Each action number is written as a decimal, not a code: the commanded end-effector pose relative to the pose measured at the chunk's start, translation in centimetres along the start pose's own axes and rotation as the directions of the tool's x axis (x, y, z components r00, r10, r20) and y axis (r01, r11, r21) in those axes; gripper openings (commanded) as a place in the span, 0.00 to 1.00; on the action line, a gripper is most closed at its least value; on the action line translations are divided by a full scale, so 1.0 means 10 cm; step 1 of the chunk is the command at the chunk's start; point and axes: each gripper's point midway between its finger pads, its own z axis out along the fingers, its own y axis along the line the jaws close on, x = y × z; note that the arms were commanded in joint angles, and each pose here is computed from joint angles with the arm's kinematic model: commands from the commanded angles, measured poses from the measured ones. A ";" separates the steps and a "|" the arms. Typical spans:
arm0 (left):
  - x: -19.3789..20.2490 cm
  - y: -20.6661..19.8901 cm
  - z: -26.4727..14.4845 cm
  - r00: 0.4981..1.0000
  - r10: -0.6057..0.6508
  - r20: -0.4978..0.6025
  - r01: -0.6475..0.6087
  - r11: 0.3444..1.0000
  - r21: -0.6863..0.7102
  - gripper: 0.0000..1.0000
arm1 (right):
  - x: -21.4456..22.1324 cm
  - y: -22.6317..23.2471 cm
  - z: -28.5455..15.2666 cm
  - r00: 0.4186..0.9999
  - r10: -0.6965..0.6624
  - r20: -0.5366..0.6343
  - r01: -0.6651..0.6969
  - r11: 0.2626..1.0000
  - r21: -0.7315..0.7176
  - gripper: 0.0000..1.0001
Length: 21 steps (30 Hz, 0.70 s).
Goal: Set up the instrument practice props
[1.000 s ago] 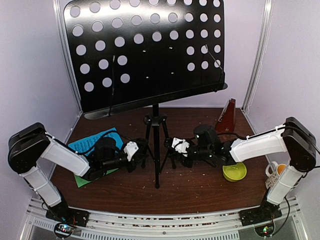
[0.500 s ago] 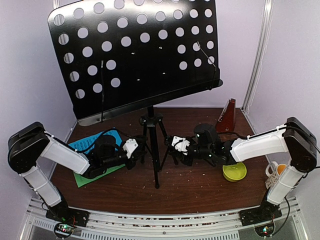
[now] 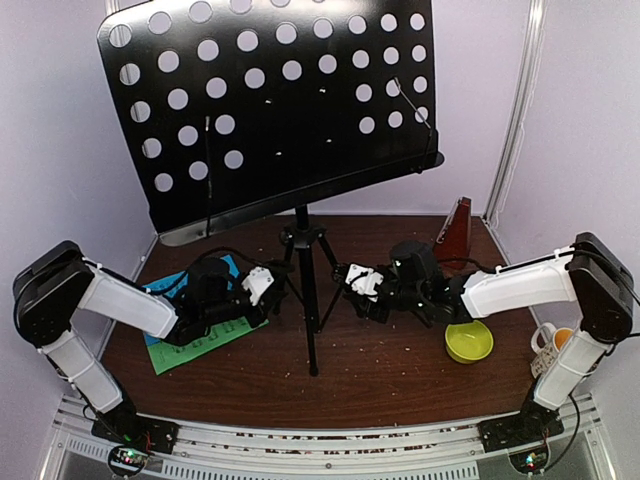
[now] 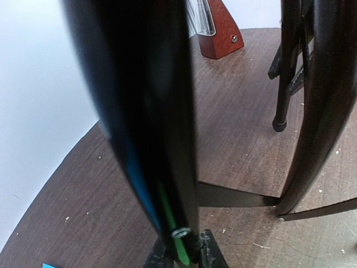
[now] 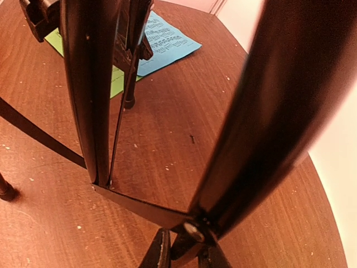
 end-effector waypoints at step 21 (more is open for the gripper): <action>-0.16 0.82 0.52 0.980 0.168 -0.106 -0.169 0.986 0.001 0.00 | 0.29 -0.88 0.08 0.988 -0.026 -0.151 0.054 0.982 0.180 0.00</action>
